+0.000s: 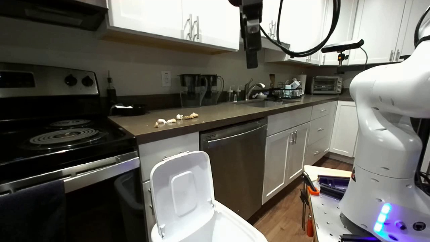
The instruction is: Close the top of the lid
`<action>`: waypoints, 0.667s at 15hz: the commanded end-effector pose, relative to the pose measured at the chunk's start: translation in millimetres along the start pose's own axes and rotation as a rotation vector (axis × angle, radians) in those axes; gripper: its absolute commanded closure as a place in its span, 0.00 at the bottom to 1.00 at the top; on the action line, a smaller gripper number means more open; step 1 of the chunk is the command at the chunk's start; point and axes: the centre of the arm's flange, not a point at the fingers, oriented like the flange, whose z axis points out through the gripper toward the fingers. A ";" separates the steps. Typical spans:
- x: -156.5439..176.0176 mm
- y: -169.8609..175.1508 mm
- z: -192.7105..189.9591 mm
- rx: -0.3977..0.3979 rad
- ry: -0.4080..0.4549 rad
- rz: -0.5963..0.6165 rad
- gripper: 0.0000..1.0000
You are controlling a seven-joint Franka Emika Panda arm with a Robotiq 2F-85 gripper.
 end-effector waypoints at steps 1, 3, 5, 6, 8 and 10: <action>33.5 31.5 -10.3 -0.045 0.035 0.027 0.00; 56.4 54.6 -18.2 -0.086 0.064 0.052 0.00; 87.0 78.6 -24.3 -0.122 0.107 0.078 0.00; 103.1 89.5 -25.5 -0.136 0.125 0.097 0.00; 134.2 112.0 -23.1 -0.143 0.157 0.137 0.00; 162.0 134.1 -14.9 -0.135 0.182 0.171 0.00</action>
